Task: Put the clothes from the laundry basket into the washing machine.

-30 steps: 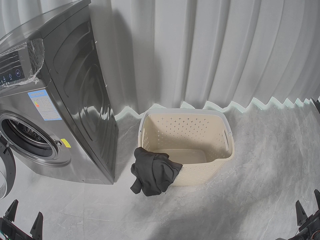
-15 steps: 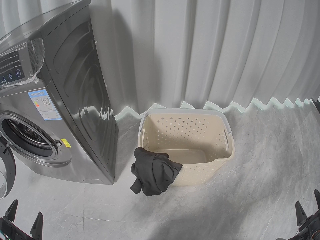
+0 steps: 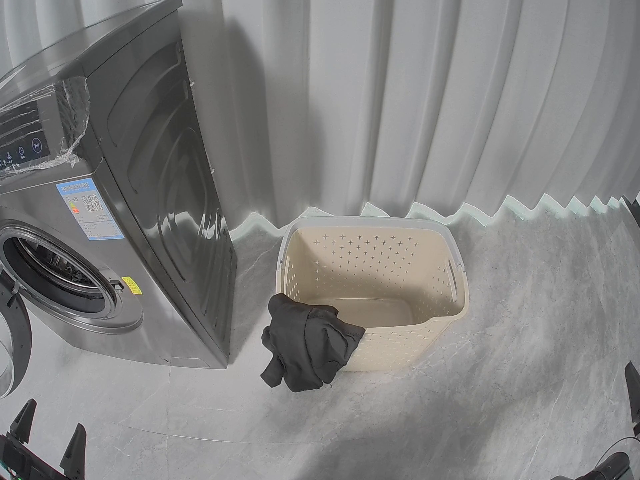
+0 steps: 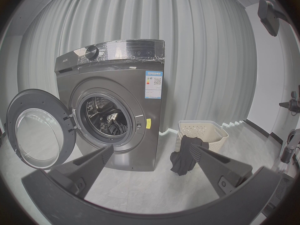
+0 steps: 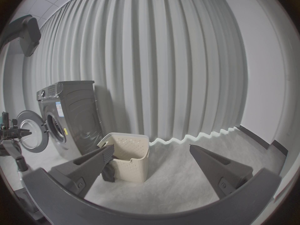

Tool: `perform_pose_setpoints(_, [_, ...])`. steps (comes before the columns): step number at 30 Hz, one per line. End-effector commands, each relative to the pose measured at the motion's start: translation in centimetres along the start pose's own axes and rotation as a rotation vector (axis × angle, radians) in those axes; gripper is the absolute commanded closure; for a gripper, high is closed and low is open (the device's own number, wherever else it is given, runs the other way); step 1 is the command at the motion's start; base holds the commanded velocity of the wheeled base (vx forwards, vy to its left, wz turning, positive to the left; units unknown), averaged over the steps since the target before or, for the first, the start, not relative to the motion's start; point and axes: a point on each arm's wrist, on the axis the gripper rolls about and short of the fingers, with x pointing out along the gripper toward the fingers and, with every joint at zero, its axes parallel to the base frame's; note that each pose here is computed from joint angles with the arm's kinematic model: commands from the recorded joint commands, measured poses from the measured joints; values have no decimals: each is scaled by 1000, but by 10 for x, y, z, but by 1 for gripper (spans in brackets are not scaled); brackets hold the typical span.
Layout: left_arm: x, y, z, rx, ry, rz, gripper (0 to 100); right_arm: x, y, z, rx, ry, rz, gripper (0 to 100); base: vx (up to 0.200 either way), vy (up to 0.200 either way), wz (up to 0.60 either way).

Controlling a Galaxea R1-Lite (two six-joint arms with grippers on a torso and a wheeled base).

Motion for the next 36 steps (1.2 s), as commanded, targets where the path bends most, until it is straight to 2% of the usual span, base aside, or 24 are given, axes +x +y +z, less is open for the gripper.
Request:
perform_pose_setpoints(1, [0,0,-5,1,0,-1,0,85,-1,26,-41,349,219,0,0,0,0])
perform_pose_setpoints(2, [0,0,-5,1,0,-1,0,107,-1,21,-63,419,272,0,0,0,0])
perform_pose_setpoints(3, [0,0,-5,1,0,-1,0,121,1,16,-62,455,304,0,0,0,0])
perform_pose_setpoints(6, [0,0,-5,1,0,-1,0,154,18,3,-32,531,411,0,0,0,0])
perform_pose_setpoints(7, [0,0,-5,-1,0,-1,0,157,20,2,-25,536,416,0,0,0,0])
perform_pose_setpoints(8, [0,0,-5,-1,0,-1,0,170,30,-4,10,564,426,0,0,0,0])
perform_pose_setpoints(11, [0,0,-5,-1,0,-1,0,188,58,-14,44,599,442,0,0,0,0])
perform_pose_setpoints(12, [0,0,-5,-1,0,-1,0,189,61,-15,47,601,441,0,0,0,0])
perform_pose_setpoints(13, [0,0,-5,-1,0,1,0,193,76,-21,74,618,432,0,0,0,0])
perform_pose_setpoints(16, [0,0,-5,-1,0,-1,0,200,102,-35,131,662,419,0,0,0,0])
perform_pose_setpoints(18, [0,0,-5,-1,0,-1,0,207,112,-42,163,674,397,0,0,0,0])
perform_pose_setpoints(21, [0,0,-5,-3,0,-1,0,217,120,-48,182,674,377,0,0,0,0])
perform_pose_setpoints(30, [0,0,-5,-3,0,1,0,243,141,-67,164,698,327,0,0,0,0])
perform_pose_setpoints(34, [0,0,-5,-1,0,-1,0,258,159,-78,211,707,260,0,0,0,0])
perform_pose_setpoints(36, [0,0,-5,-3,0,-1,0,261,164,-83,223,719,254,0,0,0,0])
